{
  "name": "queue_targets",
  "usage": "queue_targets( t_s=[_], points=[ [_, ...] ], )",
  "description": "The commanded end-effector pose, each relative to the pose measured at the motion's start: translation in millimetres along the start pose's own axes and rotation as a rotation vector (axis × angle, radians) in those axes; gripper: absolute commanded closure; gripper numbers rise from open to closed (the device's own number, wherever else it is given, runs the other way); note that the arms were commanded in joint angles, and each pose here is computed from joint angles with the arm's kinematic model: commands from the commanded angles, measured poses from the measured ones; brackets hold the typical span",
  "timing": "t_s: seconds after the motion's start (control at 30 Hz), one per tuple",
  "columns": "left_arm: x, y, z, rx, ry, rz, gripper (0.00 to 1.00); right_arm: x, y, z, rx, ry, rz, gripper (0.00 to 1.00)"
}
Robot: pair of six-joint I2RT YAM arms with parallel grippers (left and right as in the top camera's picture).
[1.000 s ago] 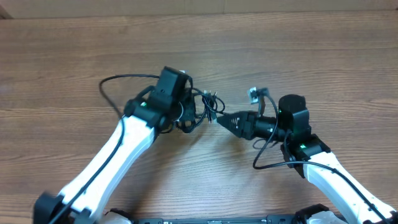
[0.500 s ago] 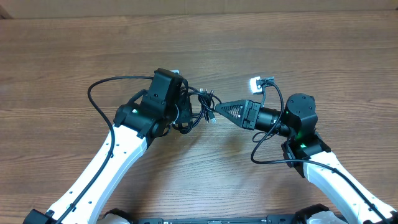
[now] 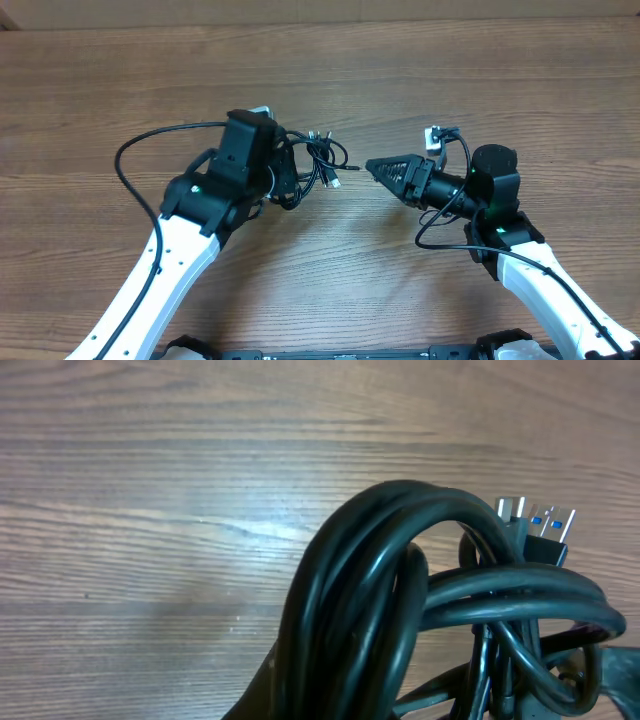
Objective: Untangle cables
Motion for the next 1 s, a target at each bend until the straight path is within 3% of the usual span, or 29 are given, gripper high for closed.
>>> queue_targets(
  t_s=[0.0,0.97],
  points=[
    [1.3,-5.8,7.4,-0.027,-0.023,0.002,0.96,3.9,5.2,0.4,0.006,-0.017,0.036,0.50],
    [-2.6,-17.6,7.5,-0.065,-0.022,-0.021,0.96,-2.4,20.0,-6.3,0.086,0.028,0.078,0.50]
  ],
)
Point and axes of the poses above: each gripper's point midway between its finger pads, its own z axis back along the fingers, its own y axis along the line the jaws close on, x = y × z, the point moved 10 cm from there along z, back along the fingers, and after that the axes turned 4 degrees about -z, right-handed, at the moved point
